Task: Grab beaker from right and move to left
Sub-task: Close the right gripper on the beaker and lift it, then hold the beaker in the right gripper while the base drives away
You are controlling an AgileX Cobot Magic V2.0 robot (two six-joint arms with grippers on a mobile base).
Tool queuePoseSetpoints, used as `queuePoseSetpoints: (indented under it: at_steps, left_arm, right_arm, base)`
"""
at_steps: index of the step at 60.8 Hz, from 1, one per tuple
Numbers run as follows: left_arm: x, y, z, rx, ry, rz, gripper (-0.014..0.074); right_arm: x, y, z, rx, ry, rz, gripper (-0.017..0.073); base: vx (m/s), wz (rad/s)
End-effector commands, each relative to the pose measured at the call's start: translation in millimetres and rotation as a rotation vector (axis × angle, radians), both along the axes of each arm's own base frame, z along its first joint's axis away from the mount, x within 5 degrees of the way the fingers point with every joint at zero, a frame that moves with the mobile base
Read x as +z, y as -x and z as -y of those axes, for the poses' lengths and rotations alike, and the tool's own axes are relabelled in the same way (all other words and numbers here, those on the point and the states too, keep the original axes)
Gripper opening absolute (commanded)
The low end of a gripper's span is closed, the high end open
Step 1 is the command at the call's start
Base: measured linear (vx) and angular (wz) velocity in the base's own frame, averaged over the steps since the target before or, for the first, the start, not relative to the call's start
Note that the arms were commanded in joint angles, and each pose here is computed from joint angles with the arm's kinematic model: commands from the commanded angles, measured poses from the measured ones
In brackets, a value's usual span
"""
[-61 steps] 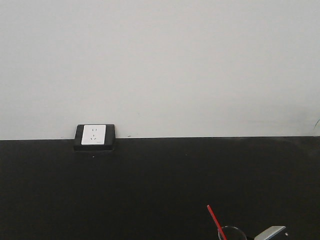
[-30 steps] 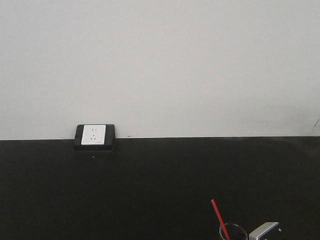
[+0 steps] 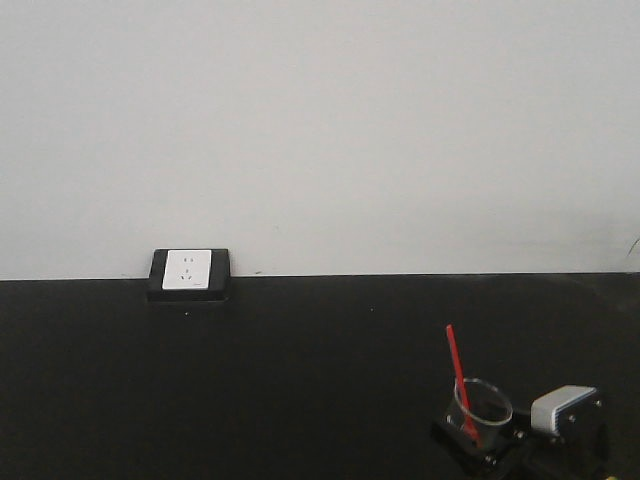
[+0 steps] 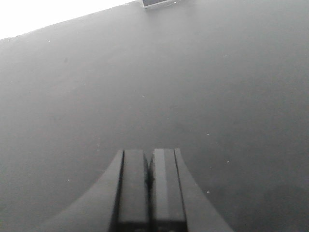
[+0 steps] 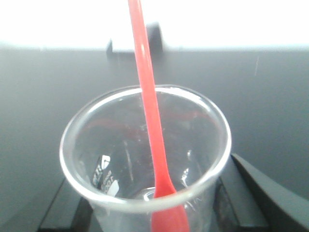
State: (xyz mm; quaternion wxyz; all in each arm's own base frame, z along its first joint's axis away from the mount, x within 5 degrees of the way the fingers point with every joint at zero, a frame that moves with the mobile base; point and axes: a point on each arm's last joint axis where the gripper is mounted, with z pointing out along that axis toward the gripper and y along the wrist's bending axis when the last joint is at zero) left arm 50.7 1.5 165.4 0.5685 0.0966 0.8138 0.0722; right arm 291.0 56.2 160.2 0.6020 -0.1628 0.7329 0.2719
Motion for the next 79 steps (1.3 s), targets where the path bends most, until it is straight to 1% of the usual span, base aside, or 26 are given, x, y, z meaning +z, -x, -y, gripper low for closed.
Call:
queuePoseSetpoints:
  at_steps: [1,4,11,14,19,25,31,39,42,43,45,46,51,65,70,79]
  left_arm:
    - [1,-2,0.6,-0.007,0.001,0.064,-0.0006]
    - [1,-2,0.6,-0.007,0.001,0.064,-0.0006]
    - [1,-2,0.6,-0.007,0.001,0.064,-0.0006]
    - [1,-2,0.6,-0.007,0.001,0.064,-0.0006]
    - [1,-2,0.6,-0.007,0.001,0.064,-0.0006]
    - [1,-2,0.6,-0.007,0.001,0.064,-0.0006]
    - [1,-2,0.6,-0.007,0.001,0.064,-0.0006]
    - [1,-2,0.6,-0.007,0.001,0.064,-0.0006]
    - [1,-2,0.6,-0.007,0.001,0.064,-0.0006]
    - [1,-2,0.6,-0.007,0.001,0.064,-0.0006]
    - [1,-2,0.6,-0.007,0.001,0.064,-0.0006]
    - [1,-2,0.6,-0.007,0.001,0.064,-0.0006]
    - [1,-2,0.6,-0.007,0.001,0.064,-0.0006]
    - [1,-2,0.6,-0.007,0.001,0.064,-0.0006]
    - [1,-2,0.6,-0.007,0.001,0.064,-0.0006]
    - [1,-2,0.6,-0.007,0.001,0.064,-0.0006]
  right_arm:
    - [52,5,3,-0.045,-0.089,0.142,-0.0003]
    - [68,10,6,-0.072,-0.099,0.155,-0.0003]
    - [96,24,12,-0.150,-0.113,0.131,-0.0003]
    - [111,34,15,-0.181,-0.107,0.139,-0.0003]
    - [126,47,19,-0.233,-0.099,0.126,-0.0003]
    - [145,68,26,-0.313,-0.086,0.107,-0.0003]
    - [159,90,31,-0.370,-0.056,0.111,-0.0003]
    - [173,114,32,-0.377,0.021,0.163,-0.0003]
    - [177,122,32,-0.376,0.019,0.171,-0.0003]
    - [178,124,32,-0.371,0.029,0.176,-0.0003]
    - [180,129,31,-0.366,0.027,0.185,-0.0003]
    - [180,130,31,-0.365,0.016,0.180,-0.0003]
    - [182,137,30,-0.347,0.021,0.179,-0.0003]
    - [178,139,28,-0.319,0.132,0.176,-0.0003]
    - [177,139,28,-0.317,0.145,0.178,-0.0003]
    - [177,139,28,-0.317,0.145,0.178,-0.0003]
  base:
    - [0.00,0.00]
    - [0.00,0.00]
    - [0.00,0.00]
    - [0.00,0.00]
    - [0.00,0.00]
    - [0.00,0.00]
    - [0.00,0.00]
    - [0.00,0.00]
    - [0.00,0.00]
    - [0.00,0.00]
    - [0.00,0.00]
    - [0.00,0.00]
    - [0.00,0.00]
    - [0.00,0.00]
    - [0.00,0.00]
    - [0.00,0.00]
